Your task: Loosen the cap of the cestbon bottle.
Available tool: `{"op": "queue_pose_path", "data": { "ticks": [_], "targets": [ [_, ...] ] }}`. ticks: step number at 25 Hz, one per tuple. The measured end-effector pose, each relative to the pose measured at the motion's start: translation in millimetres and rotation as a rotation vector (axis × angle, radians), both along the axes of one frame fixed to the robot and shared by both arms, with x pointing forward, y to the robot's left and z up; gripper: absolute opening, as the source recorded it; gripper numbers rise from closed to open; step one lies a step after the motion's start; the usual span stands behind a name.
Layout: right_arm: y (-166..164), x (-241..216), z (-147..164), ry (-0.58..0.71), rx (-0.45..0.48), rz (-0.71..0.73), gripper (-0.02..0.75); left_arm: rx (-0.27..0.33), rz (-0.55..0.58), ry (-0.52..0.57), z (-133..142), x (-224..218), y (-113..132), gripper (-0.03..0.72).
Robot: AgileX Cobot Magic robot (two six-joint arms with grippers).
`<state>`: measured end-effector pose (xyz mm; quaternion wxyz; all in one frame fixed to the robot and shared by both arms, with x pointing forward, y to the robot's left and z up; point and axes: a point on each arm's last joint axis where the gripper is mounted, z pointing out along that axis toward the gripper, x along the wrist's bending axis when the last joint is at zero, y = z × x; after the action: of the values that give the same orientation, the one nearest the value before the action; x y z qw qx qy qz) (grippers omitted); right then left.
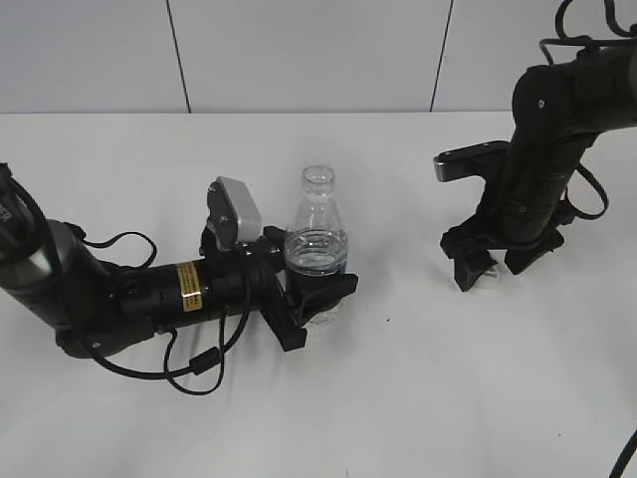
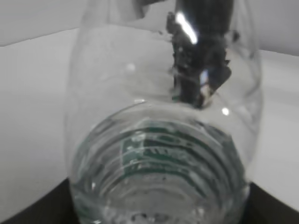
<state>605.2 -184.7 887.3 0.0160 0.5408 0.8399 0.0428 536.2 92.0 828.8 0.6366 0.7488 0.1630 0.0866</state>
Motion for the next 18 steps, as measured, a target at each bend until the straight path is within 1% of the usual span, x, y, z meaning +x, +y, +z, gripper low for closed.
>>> {"op": "queue_pose_path", "data": {
  "ticks": [3,8,14,18],
  "targets": [
    [-0.7,-2.4,-0.2,0.027,-0.007,0.002,0.581,-0.014,0.024,0.030,0.3,1.5,0.6,0.429],
    [-1.0,-3.6,-0.2,0.040,-0.011,0.010,0.581,0.000,0.035,0.047,-2.7,2.0,1.2,0.471],
    [-1.0,-3.9,-0.3,0.041,-0.013,0.025,0.581,0.005,0.047,0.051,-3.5,2.8,1.8,0.544],
    [-1.1,-4.1,-0.3,0.043,-0.015,0.048,0.582,0.005,0.049,0.045,-1.1,3.4,1.7,0.561]
  ]
}}
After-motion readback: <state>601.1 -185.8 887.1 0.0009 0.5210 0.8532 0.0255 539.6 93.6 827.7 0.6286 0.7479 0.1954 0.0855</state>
